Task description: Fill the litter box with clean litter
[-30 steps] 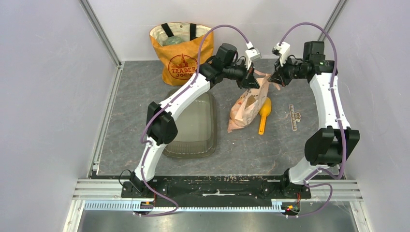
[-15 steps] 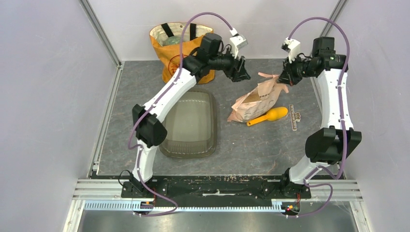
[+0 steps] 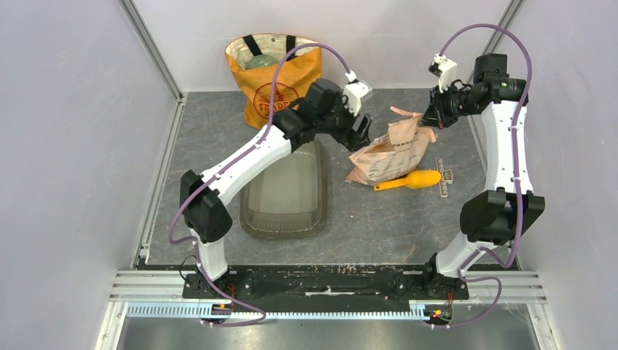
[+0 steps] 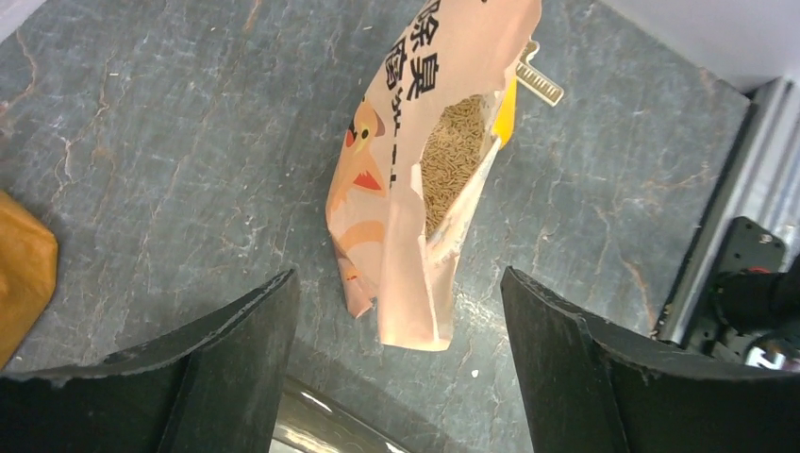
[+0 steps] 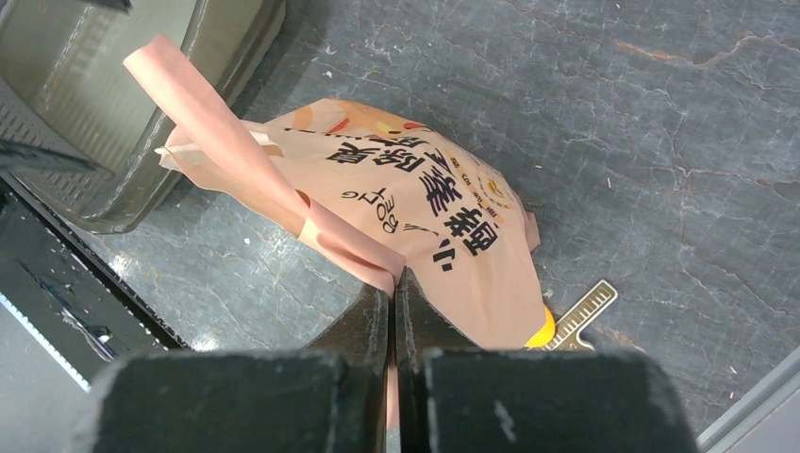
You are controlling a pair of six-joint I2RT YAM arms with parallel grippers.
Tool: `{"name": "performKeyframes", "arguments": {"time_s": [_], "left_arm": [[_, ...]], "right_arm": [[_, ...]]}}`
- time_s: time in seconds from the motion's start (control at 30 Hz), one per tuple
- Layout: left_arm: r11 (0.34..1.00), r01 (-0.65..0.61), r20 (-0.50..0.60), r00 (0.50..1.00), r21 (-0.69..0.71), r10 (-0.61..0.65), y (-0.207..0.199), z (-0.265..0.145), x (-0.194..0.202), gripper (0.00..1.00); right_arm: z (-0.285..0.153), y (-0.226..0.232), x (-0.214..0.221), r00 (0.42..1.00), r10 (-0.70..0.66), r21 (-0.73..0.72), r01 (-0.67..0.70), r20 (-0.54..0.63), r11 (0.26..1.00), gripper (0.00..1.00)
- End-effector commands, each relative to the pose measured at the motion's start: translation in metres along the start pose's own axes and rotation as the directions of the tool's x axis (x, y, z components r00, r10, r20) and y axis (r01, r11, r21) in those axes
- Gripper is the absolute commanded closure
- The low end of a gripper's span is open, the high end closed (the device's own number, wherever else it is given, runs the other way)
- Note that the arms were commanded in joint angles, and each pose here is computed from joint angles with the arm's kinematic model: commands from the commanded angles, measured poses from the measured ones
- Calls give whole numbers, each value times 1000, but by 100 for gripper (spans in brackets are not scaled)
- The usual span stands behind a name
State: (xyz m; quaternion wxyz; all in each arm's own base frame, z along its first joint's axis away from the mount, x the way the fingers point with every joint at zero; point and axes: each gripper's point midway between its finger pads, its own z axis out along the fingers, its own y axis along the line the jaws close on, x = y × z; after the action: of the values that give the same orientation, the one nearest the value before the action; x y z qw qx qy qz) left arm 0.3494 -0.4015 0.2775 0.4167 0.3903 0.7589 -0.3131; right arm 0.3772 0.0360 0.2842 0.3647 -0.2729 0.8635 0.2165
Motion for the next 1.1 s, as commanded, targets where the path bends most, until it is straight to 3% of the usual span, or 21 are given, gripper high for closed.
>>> {"name": "performKeyframes", "arguments": {"time_s": [0.0,0.5,0.67,0.9,1.07], "left_arm": [[987,-30,57,998,-155,39,0,20,-6,18],[881,-5,22,1000,-473,18,32,62,13,22],[896,-24,-91,996,-444,-18,31,64,37,27],[921,23,-301,942,-390,-151,20,45,87,23],[881,114,-329,900,-459,-287,26,31,108,25]], "right_arm": [[-27,31,-44,982,-64,-51,74,180,996,100],[-30,43,-40,979,-66,-82,83,193,993,100],[-27,43,-37,980,-62,-91,81,189,993,100],[-26,42,-36,980,-67,-87,84,189,993,100],[-26,45,-33,980,-67,-96,87,189,992,100]]}}
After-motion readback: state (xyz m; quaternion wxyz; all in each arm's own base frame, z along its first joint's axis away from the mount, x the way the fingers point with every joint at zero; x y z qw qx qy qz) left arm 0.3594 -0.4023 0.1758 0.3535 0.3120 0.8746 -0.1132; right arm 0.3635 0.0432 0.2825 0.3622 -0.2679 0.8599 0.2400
